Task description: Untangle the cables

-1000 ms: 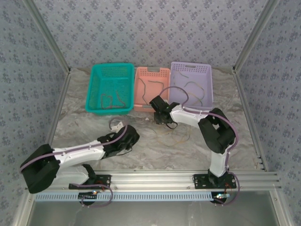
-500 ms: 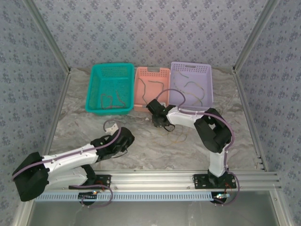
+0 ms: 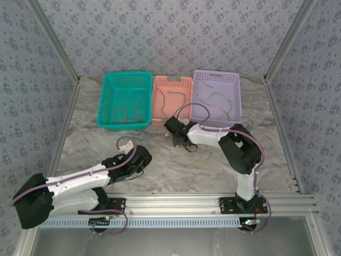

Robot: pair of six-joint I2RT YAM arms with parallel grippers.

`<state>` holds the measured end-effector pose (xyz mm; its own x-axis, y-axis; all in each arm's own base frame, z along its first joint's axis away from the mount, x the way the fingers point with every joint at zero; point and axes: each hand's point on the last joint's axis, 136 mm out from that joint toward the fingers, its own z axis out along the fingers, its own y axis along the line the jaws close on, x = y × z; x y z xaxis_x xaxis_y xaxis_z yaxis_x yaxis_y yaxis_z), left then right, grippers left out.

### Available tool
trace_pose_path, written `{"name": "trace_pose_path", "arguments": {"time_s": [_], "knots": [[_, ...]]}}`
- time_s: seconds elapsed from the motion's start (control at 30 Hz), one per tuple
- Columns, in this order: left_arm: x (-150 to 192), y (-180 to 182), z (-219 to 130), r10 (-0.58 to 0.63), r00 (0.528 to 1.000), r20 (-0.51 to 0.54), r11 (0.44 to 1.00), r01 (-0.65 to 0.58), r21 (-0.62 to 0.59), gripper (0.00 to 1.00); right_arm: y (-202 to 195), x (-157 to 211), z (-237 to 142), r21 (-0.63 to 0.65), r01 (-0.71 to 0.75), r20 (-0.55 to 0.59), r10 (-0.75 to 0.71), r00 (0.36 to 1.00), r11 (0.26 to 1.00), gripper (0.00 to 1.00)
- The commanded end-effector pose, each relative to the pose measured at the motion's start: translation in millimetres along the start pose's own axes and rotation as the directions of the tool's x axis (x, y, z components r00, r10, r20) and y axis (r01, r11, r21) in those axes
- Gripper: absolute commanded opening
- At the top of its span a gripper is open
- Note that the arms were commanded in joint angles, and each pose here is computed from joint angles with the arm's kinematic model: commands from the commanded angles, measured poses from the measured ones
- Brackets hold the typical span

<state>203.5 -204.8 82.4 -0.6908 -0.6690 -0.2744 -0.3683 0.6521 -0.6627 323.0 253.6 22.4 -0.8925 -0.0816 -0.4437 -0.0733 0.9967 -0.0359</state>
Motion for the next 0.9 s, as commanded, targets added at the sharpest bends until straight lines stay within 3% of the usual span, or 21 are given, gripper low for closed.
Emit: {"name": "trace_pose_path", "arguments": {"time_s": [0.0, 0.13, 0.23, 0.4, 0.53, 0.87], "knots": [[-4, 3, -5, 0.018, 1.0, 0.025, 1.0, -0.018, -0.007, 0.0, -16, 1, -7, 0.065, -0.005, 0.024, 0.004, 1.0, 0.998, 0.0], [-4, 8, -8, 0.034, 0.999, 0.026, 0.999, -0.033, -0.02, 0.0, -36, -36, -58, 0.069, -0.055, 0.162, 0.043, 0.986, 0.996, 0.0], [-4, 15, -8, 0.048, 0.999, 0.026, 0.998, -0.047, -0.037, 0.0, -62, -93, -126, 0.021, -0.105, 0.314, 0.093, 0.945, 0.994, 0.0], [-8, 33, -14, 0.093, 0.995, 0.041, 0.991, -0.089, -0.097, 0.0, -138, -184, -251, -0.108, -0.227, 0.52, 0.25, 0.817, 0.968, 0.0], [-10, 43, -18, 0.1, 0.994, 0.048, 0.989, -0.094, -0.114, 0.0, -188, -236, -329, -0.236, -0.278, 0.62, 0.365, 0.695, 0.931, 0.0], [-34, 62, -56, 0.137, 0.981, 0.139, 0.982, -0.116, -0.151, 0.0, -283, -304, -404, -0.468, -0.339, 0.679, 0.577, 0.453, 0.816, 0.0]]}}
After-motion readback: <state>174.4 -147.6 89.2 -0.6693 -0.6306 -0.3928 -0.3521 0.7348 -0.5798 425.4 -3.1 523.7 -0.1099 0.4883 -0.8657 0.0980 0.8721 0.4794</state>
